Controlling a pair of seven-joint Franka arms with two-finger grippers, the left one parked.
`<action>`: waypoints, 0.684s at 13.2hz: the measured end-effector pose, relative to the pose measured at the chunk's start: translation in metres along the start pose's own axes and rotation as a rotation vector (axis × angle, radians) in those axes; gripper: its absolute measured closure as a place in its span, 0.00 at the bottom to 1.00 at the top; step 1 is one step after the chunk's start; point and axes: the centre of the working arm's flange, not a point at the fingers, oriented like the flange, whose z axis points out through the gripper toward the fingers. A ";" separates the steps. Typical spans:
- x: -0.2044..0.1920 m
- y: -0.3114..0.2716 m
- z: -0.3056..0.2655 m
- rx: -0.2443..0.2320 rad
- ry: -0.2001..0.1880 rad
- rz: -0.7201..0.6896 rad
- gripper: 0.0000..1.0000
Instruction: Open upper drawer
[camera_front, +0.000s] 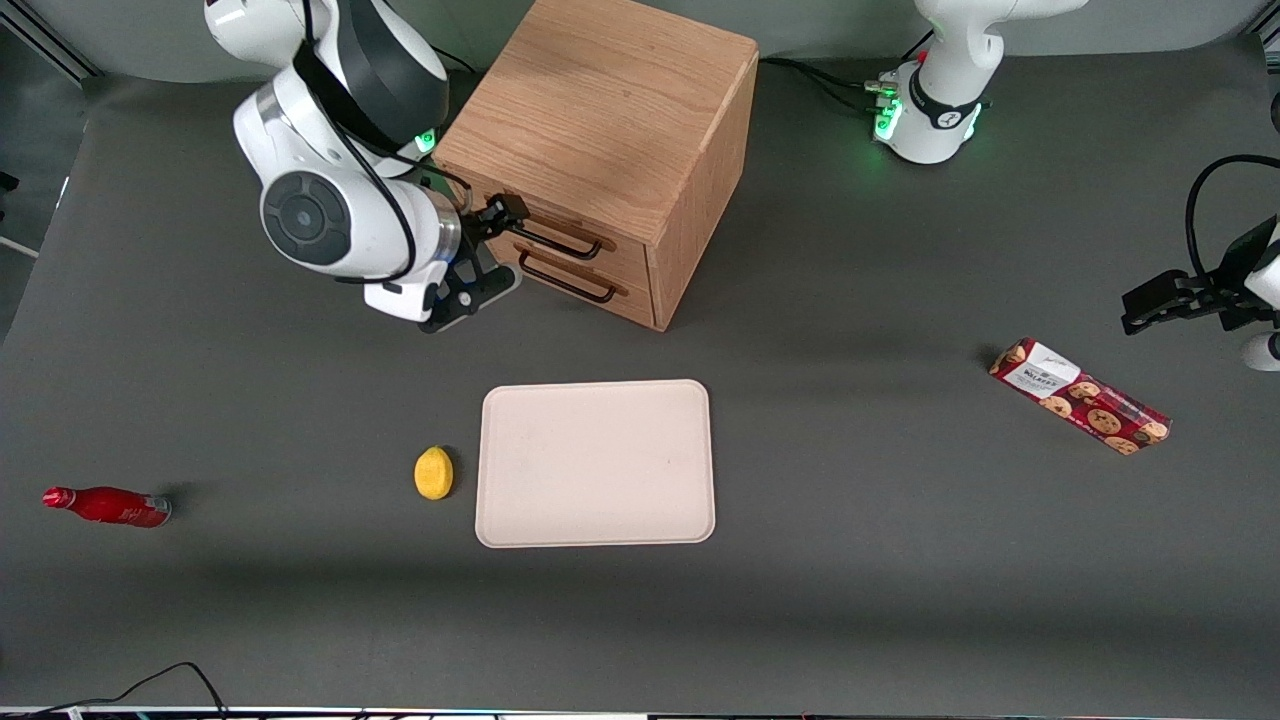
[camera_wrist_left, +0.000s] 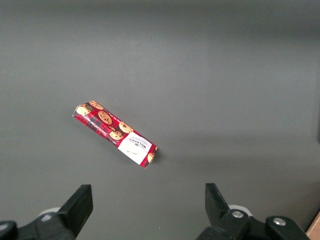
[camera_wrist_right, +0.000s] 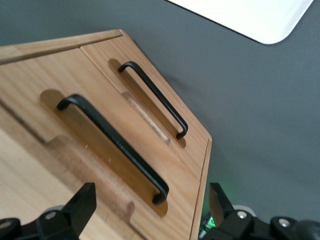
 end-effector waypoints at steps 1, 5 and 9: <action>0.004 0.000 0.004 0.000 -0.003 -0.001 0.00; 0.011 -0.010 0.016 -0.001 0.000 -0.018 0.00; 0.014 -0.015 0.026 -0.026 -0.015 -0.091 0.00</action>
